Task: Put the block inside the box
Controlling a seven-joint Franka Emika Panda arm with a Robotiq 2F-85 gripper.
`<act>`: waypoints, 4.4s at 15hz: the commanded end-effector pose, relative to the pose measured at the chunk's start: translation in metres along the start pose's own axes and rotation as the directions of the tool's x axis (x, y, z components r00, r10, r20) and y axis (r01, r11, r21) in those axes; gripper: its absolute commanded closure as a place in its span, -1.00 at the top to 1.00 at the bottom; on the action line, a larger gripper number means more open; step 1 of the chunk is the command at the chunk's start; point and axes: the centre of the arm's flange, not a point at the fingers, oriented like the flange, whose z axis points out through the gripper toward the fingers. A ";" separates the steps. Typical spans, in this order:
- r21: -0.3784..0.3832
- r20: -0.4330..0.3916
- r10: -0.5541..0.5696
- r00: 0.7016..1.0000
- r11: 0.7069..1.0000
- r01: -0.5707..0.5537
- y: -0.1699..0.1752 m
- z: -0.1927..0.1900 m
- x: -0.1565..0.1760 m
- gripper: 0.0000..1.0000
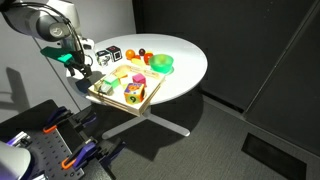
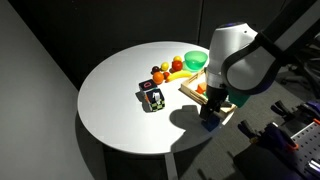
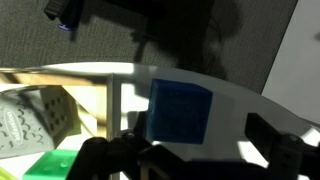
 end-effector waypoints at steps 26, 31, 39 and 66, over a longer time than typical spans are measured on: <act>-0.050 -0.009 0.033 0.999 0.998 -0.033 -0.005 0.023 0.001 0.37; -0.045 -0.016 0.014 1.000 0.999 -0.014 -0.006 0.010 -0.001 -0.35; -0.033 -0.035 0.012 0.999 0.999 -0.013 0.002 -0.013 -0.001 -0.39; 0.033 -0.063 0.284 0.957 0.959 -0.283 0.126 -0.085 -0.013 -0.39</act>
